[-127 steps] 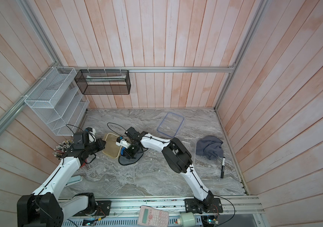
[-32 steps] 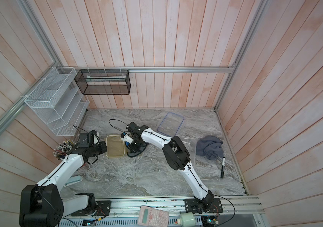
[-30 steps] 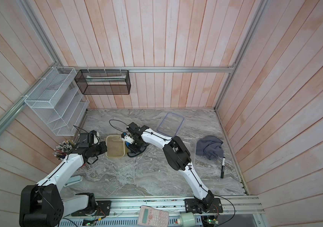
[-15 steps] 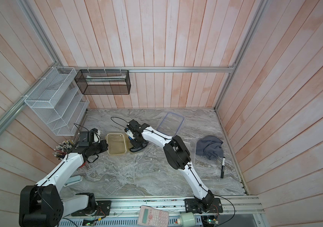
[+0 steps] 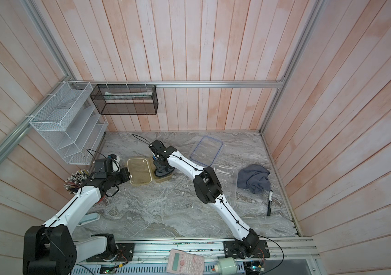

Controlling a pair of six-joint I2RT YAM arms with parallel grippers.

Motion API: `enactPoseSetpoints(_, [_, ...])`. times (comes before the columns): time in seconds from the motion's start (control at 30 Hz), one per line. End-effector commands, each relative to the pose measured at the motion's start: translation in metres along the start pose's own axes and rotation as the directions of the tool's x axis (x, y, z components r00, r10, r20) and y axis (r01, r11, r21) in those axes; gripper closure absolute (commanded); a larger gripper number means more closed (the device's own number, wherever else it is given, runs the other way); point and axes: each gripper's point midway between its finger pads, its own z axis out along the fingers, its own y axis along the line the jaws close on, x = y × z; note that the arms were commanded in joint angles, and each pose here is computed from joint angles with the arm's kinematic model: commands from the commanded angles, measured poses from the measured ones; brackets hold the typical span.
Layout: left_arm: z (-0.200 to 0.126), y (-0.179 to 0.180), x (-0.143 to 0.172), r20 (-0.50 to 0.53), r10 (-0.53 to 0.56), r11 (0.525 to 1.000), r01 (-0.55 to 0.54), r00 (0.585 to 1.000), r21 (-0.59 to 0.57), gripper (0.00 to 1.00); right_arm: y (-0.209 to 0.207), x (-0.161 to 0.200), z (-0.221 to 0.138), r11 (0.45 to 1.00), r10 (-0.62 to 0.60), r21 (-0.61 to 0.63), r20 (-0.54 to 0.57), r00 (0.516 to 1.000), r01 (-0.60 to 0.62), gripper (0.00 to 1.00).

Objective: Wipe the insides of the lunch boxes
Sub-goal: Wipe the dirt inside the lunch box.

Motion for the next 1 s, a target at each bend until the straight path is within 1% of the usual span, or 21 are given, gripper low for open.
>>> enactPoseSetpoints(0.0, [0.004, -0.009, 0.026, -0.084, 0.027, 0.999, -0.023, 0.996, 0.039, 0.98, -0.044, -0.020, 0.008, 0.987, 0.137, 0.071, 0.095, 0.986, -0.144, 0.98])
enactPoseSetpoints(0.07, [0.009, -0.019, 0.030, -0.096, 0.046, 0.997, -0.040, 0.994, 0.069, 0.98, -0.022, -0.030, 0.009, 0.986, 0.163, -0.061, 0.119, 0.979, -0.157, 0.98])
enactPoseSetpoints(0.13, [0.013, -0.025, 0.033, -0.113, 0.056, 0.995, -0.047, 0.992, 0.086, 0.98, 0.004, -0.038, 0.007, 0.970, 0.175, -0.192, 0.131, 0.976, -0.149, 0.99])
enactPoseSetpoints(0.23, [0.017, -0.027, 0.033, -0.120, 0.057, 0.994, -0.046, 0.991, 0.095, 0.98, 0.042, -0.036, 0.004, 0.948, 0.134, -0.306, 0.121, 0.984, -0.091, 0.99])
enactPoseSetpoints(0.3, [0.016, -0.030, 0.030, -0.107, 0.067, 0.992, -0.055, 0.992, 0.111, 0.98, 0.065, -0.032, -0.002, 0.917, 0.097, -0.395, 0.106, 0.990, -0.048, 1.00])
enactPoseSetpoints(0.37, [0.014, -0.031, 0.027, -0.095, 0.081, 0.991, -0.070, 0.992, 0.115, 0.98, 0.082, -0.028, -0.012, 0.874, 0.063, -0.486, 0.098, 0.993, -0.007, 1.00])
enactPoseSetpoints(0.4, [0.014, -0.031, 0.026, -0.091, 0.087, 0.991, -0.076, 0.992, 0.112, 0.98, 0.086, -0.025, -0.015, 0.861, 0.056, -0.509, 0.091, 0.994, -0.001, 1.00])
enactPoseSetpoints(0.53, [0.013, -0.026, 0.021, -0.076, 0.088, 0.993, -0.082, 0.993, 0.081, 0.98, 0.108, -0.003, -0.028, 0.781, -0.008, -0.623, 0.047, 0.999, 0.036, 1.00])
enactPoseSetpoints(0.6, [0.013, -0.022, 0.018, -0.068, 0.071, 0.995, -0.066, 0.995, 0.070, 0.98, 0.111, 0.014, -0.029, 0.778, -0.058, -0.627, 0.006, 0.998, 0.049, 1.00])
enactPoseSetpoints(0.67, [0.011, -0.016, 0.012, -0.054, 0.043, 0.998, -0.040, 0.998, 0.058, 0.98, 0.112, 0.036, -0.027, 0.789, -0.132, -0.610, -0.044, 0.990, 0.079, 1.00])
enactPoseSetpoints(0.77, [0.005, -0.005, 0.001, -0.020, 0.013, 0.999, -0.013, 1.000, 0.030, 0.99, 0.107, 0.073, -0.021, 0.811, -0.211, -0.579, -0.145, 0.967, 0.090, 1.00])
enactPoseSetpoints(0.87, [-0.002, 0.010, -0.008, 0.007, 0.004, 0.999, -0.003, 1.000, -0.039, 0.98, 0.103, 0.109, -0.021, 0.825, -0.266, -0.558, -0.238, 0.934, 0.093, 1.00])
enactPoseSetpoints(0.97, [-0.008, 0.021, -0.015, 0.029, 0.003, 0.996, 0.000, 1.000, -0.094, 0.98, 0.101, 0.131, -0.028, 0.822, -0.283, -0.563, -0.279, 0.918, 0.082, 1.00])
